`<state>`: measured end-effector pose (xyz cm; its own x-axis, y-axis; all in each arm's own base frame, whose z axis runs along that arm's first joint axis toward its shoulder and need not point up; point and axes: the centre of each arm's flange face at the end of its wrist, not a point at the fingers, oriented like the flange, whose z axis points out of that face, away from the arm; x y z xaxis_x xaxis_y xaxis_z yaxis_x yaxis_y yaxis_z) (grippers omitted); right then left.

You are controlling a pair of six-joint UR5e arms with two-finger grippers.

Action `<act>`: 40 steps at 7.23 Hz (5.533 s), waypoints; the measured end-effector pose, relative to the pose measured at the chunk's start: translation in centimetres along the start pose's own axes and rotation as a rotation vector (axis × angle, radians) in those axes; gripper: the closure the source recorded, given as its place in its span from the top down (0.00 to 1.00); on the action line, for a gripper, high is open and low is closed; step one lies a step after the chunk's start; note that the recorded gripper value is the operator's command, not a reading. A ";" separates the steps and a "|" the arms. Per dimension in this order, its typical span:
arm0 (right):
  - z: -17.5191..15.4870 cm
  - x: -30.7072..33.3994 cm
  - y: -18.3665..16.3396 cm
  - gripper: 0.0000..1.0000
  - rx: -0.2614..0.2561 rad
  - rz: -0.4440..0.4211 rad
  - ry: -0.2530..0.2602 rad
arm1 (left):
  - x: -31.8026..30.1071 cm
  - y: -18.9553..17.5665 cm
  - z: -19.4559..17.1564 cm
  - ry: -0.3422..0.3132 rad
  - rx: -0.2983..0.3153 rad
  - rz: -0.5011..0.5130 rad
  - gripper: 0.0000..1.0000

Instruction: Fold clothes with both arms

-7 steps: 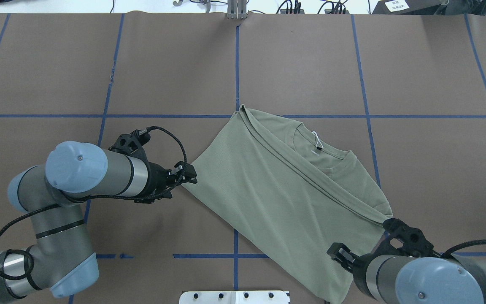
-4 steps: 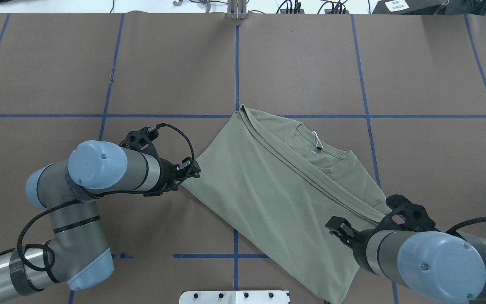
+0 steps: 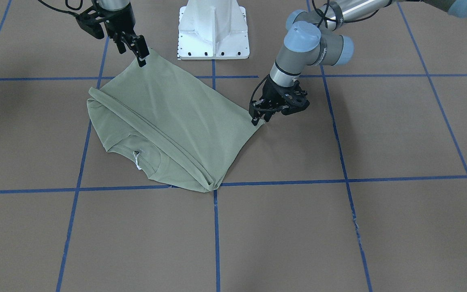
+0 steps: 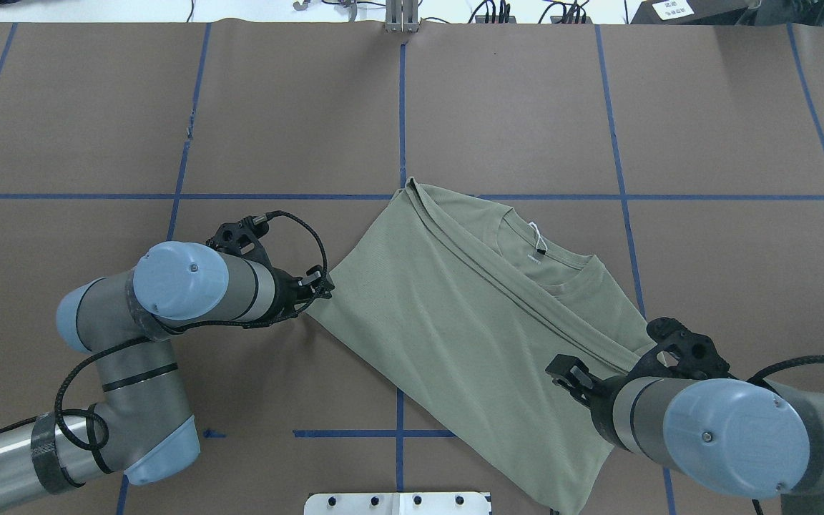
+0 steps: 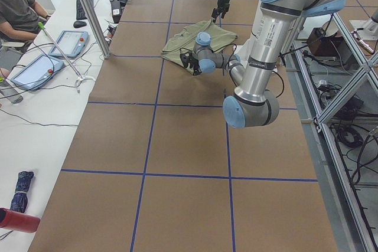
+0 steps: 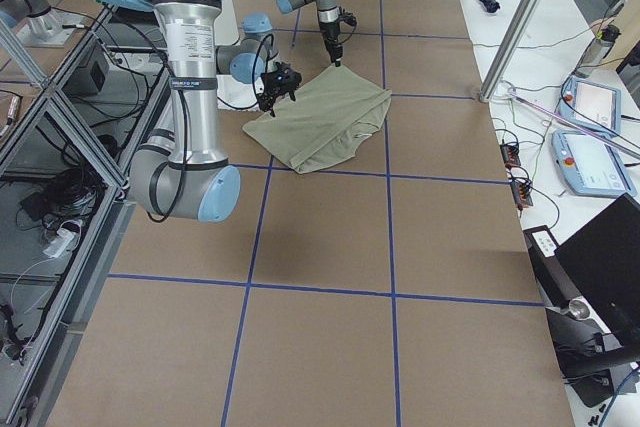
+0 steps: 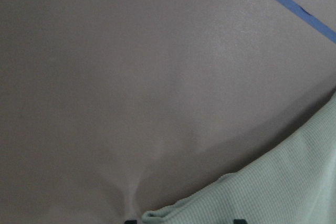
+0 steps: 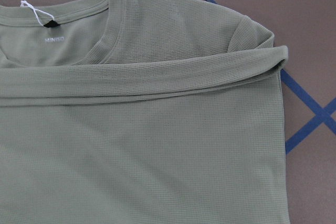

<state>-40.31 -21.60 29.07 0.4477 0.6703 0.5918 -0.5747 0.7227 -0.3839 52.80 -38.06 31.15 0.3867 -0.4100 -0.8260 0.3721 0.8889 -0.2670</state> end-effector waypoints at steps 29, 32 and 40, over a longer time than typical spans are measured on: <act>12.6 -22.5 7.1 0.01 0.130 -1.028 -0.020 | 5.7 -25.5 -5.9 0.186 0.206 0.232 0.62; 12.7 -21.2 5.8 0.00 0.113 -1.051 -0.014 | 5.3 -25.4 -5.8 0.184 0.204 0.227 0.62; 9.7 -20.1 2.4 1.00 0.093 -1.077 -0.038 | 4.2 -24.5 -7.0 0.203 0.201 0.211 0.62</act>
<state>-57.34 -35.01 23.10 0.7280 -0.3160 0.6083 0.0572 0.9123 0.4055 39.46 -60.13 30.72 0.3044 -0.1544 -0.9399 0.4680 0.8837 0.0063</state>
